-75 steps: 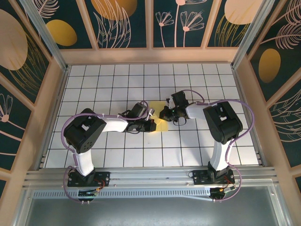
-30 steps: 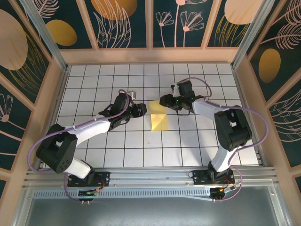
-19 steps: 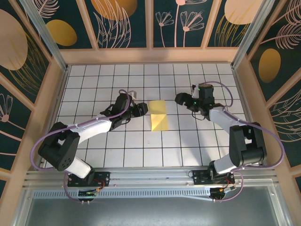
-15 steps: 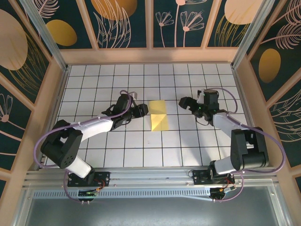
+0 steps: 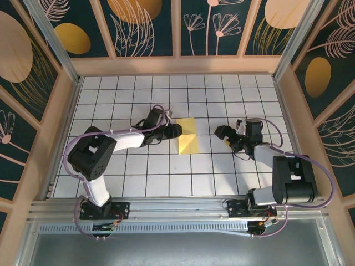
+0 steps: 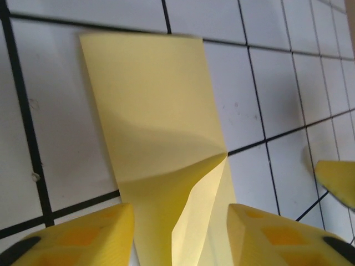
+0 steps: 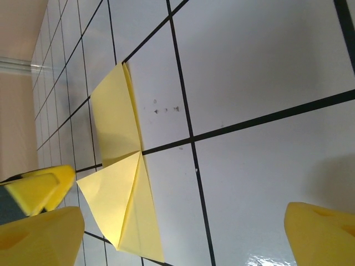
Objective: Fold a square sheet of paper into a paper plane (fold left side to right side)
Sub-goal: Turn over the paper at the center of the table.
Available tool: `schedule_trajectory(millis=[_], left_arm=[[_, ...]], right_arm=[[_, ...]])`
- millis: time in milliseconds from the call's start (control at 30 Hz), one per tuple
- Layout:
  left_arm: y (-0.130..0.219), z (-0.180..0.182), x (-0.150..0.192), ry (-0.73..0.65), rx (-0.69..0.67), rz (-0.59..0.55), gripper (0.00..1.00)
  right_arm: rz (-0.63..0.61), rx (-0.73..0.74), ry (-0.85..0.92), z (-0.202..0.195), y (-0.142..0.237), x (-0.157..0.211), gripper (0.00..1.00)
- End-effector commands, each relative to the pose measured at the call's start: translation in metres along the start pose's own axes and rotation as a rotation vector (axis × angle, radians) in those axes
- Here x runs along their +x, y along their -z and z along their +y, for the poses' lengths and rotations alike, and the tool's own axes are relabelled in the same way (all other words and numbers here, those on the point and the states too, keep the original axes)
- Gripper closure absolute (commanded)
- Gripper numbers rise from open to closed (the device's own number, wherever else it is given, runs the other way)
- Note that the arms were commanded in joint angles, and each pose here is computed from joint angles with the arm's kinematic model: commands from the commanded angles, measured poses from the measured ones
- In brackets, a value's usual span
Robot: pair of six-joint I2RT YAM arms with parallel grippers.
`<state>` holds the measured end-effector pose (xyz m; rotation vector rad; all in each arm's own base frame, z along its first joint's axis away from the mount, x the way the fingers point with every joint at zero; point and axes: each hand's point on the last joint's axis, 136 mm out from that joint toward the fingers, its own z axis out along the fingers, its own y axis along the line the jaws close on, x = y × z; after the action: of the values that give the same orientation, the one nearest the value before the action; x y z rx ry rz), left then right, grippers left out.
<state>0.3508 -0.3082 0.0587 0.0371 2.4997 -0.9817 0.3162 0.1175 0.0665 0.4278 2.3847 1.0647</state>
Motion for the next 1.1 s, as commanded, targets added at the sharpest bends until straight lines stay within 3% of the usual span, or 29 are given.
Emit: schedule_trajectory(millis=[0, 200, 533, 700, 833, 1067], left_arm=[[-0.006, -0.012, 0.001, -0.014, 0.076, 0.028, 0.57], [-0.008, -0.018, 0.006, -0.018, 0.114, 0.052, 0.67], [-0.014, -0.004, 0.011, -0.028, 0.06, 0.06, 0.84], [-0.002, -0.003, 0.002, -0.043, 0.036, -0.007, 1.0], [0.016, -0.008, -0.008, -0.046, 0.039, -0.092, 1.0], [0.034, -0.016, -0.015, -0.054, 0.061, -0.151, 1.0]], right_arm=[[-0.012, -0.049, 0.029, 0.012, 0.002, -0.004, 0.09], [-0.001, -0.05, 0.032, 0.012, 0.0, -0.005, 0.13], [0.04, -0.077, 0.056, 0.024, -0.007, -0.001, 0.16], [0.089, -0.137, 0.083, 0.041, -0.016, 0.005, 0.27], [0.125, -0.19, 0.118, 0.061, -0.025, 0.013, 0.35], [0.159, -0.273, 0.186, 0.097, -0.049, 0.026, 0.37]])
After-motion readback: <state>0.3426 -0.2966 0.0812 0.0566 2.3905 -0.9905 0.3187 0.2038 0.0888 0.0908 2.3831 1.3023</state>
